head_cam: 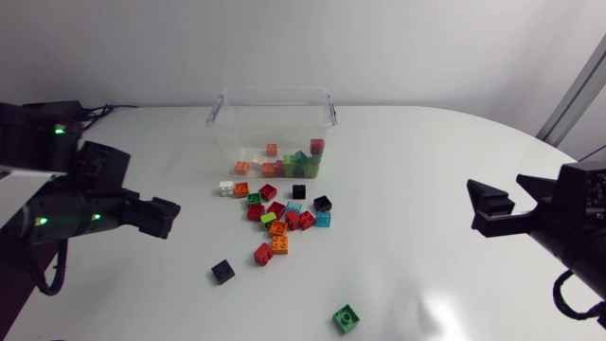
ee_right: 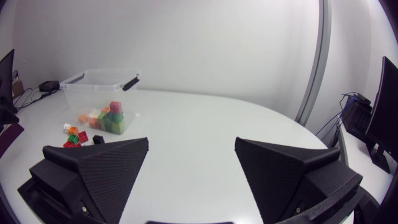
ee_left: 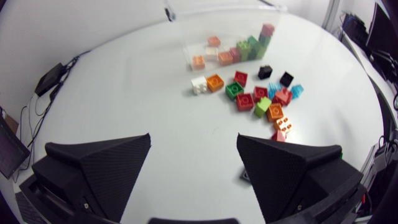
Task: Place the duplo bricks in the container
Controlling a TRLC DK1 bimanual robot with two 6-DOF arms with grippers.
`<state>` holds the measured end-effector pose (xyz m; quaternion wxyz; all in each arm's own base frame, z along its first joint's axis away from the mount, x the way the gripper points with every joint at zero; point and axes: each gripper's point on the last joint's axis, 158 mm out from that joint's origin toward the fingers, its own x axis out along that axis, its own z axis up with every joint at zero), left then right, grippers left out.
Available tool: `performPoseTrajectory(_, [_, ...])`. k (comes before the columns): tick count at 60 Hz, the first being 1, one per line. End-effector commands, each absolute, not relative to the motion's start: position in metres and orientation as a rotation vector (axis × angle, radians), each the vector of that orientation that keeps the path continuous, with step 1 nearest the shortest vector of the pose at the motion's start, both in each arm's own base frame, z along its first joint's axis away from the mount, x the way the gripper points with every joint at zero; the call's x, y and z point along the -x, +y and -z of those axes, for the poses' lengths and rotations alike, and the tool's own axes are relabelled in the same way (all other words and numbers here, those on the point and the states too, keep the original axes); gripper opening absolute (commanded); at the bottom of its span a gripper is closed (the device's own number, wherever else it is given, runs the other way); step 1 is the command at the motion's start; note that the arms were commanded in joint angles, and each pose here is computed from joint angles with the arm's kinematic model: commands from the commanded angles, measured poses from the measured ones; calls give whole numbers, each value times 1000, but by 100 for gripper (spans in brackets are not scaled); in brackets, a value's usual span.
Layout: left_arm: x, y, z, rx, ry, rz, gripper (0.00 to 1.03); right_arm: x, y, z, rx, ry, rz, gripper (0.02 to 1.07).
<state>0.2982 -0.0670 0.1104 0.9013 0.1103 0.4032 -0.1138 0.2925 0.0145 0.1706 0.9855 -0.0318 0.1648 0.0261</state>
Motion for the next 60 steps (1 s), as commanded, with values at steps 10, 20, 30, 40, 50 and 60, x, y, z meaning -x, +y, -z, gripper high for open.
performPoseTrajectory(10, [-279, -95, -49, -485, 1116, 433, 96, -293, 40, -148, 139, 626, -147, 102])
performPoseTrajectory(20, [-258, -116, -24, -579, 1201, 569, 87, -280, 67, -129, 206, 786, -314, 102])
performPoseTrajectory(30, [-250, -131, -16, -569, 1244, 679, 77, -268, 90, -107, 239, 928, -412, 102])
performPoseTrajectory(40, [-248, -130, 2, -598, 1302, 707, 77, -254, 119, -89, 282, 991, -511, 102])
performPoseTrajectory(50, [-248, -135, 14, -621, 1321, 732, 77, -240, 141, -67, 360, 1053, -583, 102])
performPoseTrajectory(60, [-254, -140, 20, -628, 1315, 741, 77, -233, 149, -46, 442, 1109, -605, 102])
